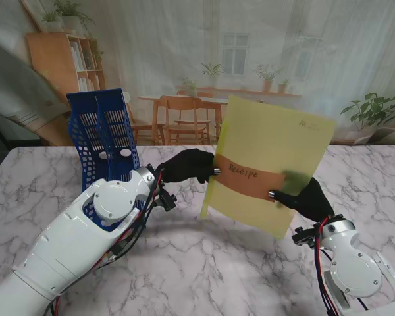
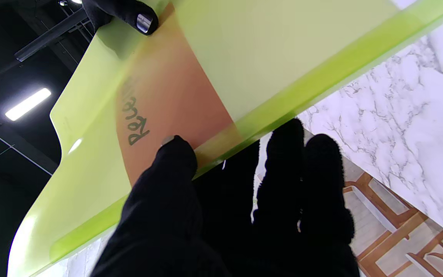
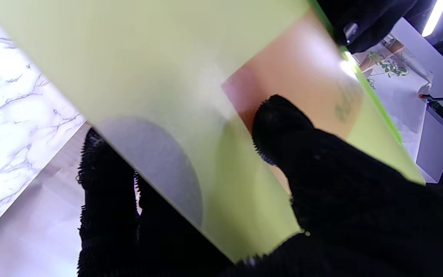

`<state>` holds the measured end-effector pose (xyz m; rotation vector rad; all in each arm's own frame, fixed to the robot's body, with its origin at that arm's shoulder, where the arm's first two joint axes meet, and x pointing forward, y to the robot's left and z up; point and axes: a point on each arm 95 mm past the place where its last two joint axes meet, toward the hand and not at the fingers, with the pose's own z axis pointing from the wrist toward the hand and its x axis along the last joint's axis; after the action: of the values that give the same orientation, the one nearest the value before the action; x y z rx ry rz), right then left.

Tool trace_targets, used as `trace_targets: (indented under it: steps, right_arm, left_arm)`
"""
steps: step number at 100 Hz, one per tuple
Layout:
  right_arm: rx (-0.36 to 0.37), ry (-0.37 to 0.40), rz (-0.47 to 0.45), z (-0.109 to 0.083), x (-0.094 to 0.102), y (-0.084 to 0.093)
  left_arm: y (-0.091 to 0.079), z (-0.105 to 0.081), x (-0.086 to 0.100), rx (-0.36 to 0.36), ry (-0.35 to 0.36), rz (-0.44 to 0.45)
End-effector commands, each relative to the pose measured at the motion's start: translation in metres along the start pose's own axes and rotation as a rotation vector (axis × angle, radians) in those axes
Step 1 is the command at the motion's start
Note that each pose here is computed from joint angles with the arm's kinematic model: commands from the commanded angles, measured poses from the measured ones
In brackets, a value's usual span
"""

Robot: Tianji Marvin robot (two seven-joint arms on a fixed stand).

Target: Open the sliding file folder, put the receipt in and insert it into the document holder

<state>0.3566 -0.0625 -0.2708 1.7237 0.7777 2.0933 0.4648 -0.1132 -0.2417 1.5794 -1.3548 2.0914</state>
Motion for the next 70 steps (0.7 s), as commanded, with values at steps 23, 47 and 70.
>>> trace_targets:
  steps: [23, 47, 70]
  right_arm:
    - [-0.114, 0.025, 0.139, 0.000, -0.003, -0.005]
    - [-0.168, 0.085, 0.218, 0.000, 0.003, -0.004]
    - [-0.204, 0.127, 0.289, -0.003, 0.011, 0.003]
  left_arm:
    - [0.004, 0.005, 0.004, -0.015, 0.001, -0.004]
    - [0.010, 0.005, -0.005, -0.027, -0.013, -0.025]
    - [0.014, 0.000, -0.016, -0.022, -0.026, -0.031]
